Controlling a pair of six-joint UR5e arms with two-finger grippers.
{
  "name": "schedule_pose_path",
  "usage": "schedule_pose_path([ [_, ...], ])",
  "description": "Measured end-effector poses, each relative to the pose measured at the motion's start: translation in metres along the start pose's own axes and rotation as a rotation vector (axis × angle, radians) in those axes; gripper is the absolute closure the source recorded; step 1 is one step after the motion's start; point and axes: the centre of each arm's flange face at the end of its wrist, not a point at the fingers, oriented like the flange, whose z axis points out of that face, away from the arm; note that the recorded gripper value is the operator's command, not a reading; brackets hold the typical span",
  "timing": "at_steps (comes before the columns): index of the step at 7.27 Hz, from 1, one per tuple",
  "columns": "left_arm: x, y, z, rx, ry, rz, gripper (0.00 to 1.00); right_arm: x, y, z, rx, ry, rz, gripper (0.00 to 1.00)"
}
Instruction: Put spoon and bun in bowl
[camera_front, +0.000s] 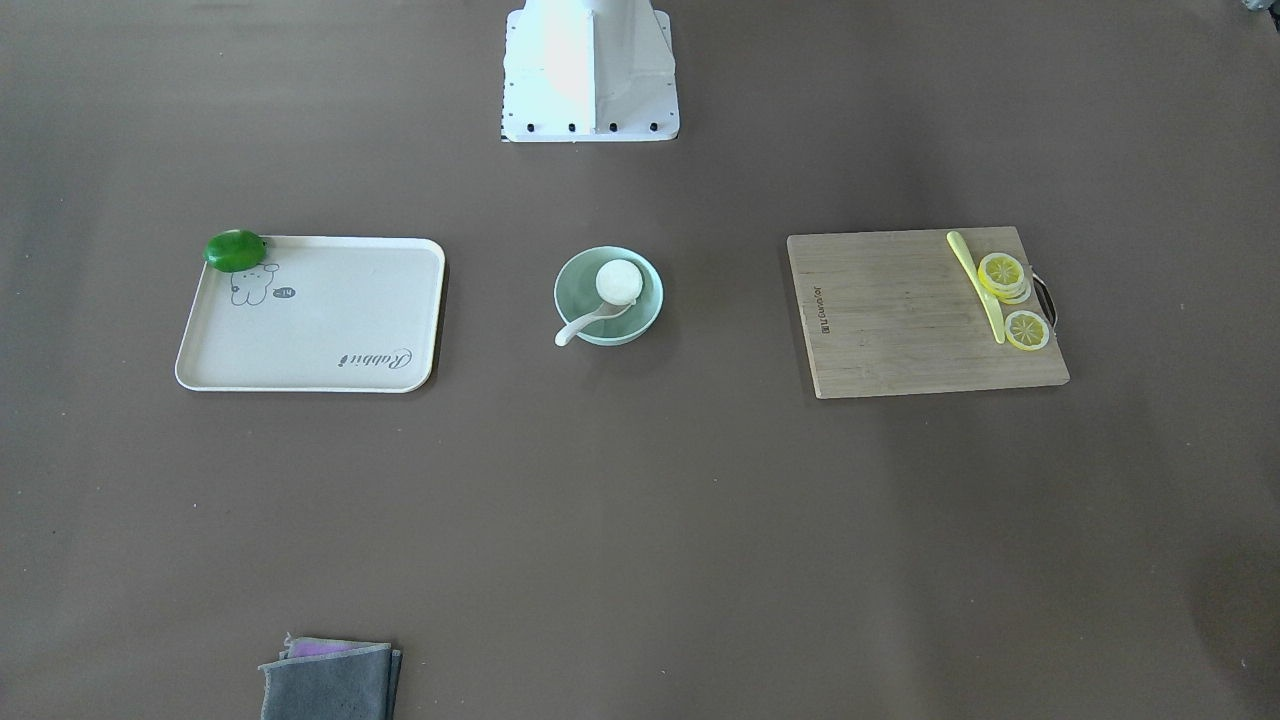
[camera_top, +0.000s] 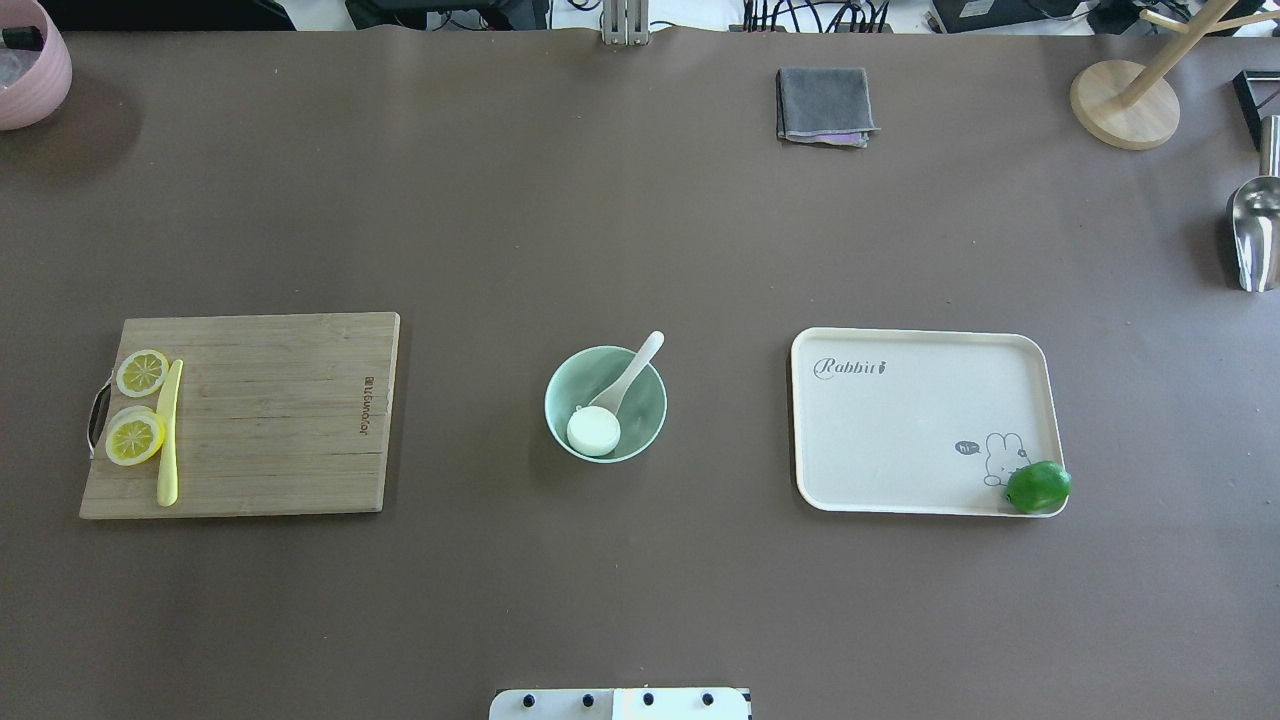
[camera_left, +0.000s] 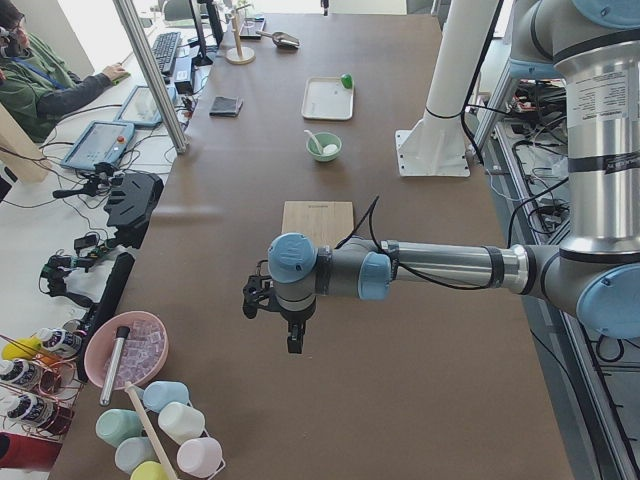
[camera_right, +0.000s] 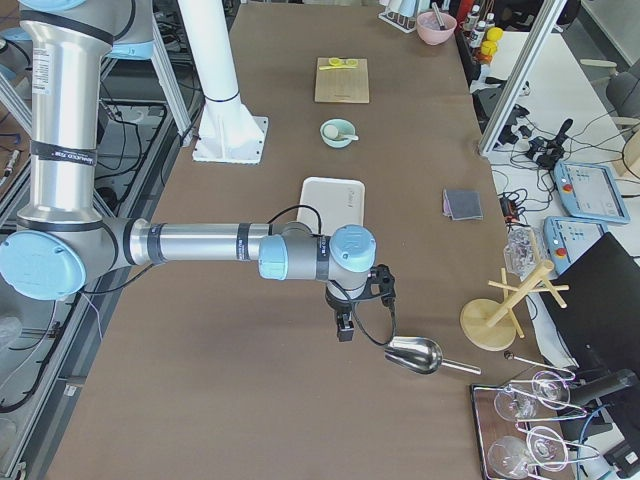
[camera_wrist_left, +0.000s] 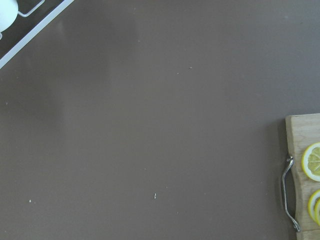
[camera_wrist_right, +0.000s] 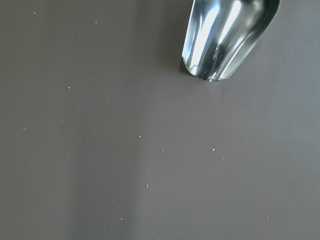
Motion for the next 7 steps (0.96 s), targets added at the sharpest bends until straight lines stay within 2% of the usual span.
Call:
schedule_pose_path([
  [3, 0.01, 0.022, -0.014, 0.019, -0.018, 0.02, 0.02, 0.0, 0.0, 0.001, -0.002, 0.001, -0.004, 0.0],
  [7, 0.009, 0.036, -0.014, 0.025, -0.019, 0.023, 0.02, -0.001, 0.0, 0.0, 0.001, 0.001, -0.01, 0.0],
])
